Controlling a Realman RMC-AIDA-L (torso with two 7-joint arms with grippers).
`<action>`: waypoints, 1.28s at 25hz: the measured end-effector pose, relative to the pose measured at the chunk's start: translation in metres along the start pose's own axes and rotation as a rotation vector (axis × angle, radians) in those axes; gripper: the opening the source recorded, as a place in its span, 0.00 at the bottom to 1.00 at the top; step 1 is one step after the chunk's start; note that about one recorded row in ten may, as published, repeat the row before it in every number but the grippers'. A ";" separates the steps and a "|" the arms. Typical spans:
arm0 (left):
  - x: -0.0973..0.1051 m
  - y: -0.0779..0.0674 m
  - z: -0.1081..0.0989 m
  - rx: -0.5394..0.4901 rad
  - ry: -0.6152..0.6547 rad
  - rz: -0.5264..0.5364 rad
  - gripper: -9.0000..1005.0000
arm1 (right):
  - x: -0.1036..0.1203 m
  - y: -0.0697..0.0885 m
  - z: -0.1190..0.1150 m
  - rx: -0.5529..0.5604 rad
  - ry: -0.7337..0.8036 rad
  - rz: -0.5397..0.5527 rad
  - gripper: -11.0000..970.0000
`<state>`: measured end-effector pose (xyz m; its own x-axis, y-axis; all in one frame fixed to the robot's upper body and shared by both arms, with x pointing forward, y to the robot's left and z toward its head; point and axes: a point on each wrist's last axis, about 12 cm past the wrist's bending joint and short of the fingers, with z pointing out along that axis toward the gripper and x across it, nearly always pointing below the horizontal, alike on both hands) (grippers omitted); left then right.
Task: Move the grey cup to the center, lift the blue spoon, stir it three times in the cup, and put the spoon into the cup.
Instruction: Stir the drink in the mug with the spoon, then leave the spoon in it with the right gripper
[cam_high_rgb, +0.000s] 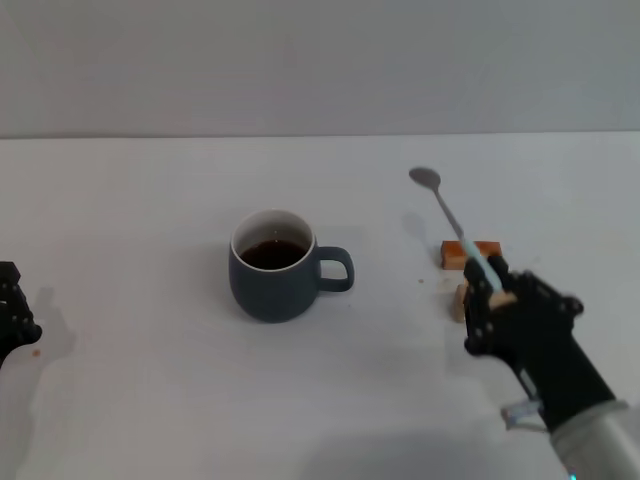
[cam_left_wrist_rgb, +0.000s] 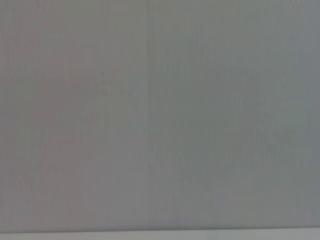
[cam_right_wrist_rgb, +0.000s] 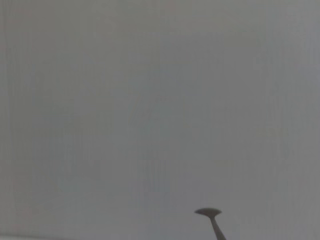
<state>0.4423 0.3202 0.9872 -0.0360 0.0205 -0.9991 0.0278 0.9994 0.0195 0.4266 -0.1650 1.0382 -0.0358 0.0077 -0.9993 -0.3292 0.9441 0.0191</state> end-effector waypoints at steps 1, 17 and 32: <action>0.000 0.000 0.000 0.000 0.000 0.000 0.01 | -0.010 0.002 0.006 -0.005 0.005 -0.006 0.18; 0.000 0.001 0.000 -0.009 0.002 -0.001 0.01 | -0.118 0.034 0.047 -0.137 0.130 -0.145 0.18; 0.001 0.000 0.003 -0.006 0.017 -0.003 0.01 | -0.097 0.040 0.075 -0.044 0.039 -0.420 0.18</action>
<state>0.4455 0.3202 0.9858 -0.0531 0.0183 -0.9984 0.0219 0.9996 0.0172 0.4880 -0.1033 1.1332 0.0749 -0.3883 -0.9185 -0.3628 0.8474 -0.3878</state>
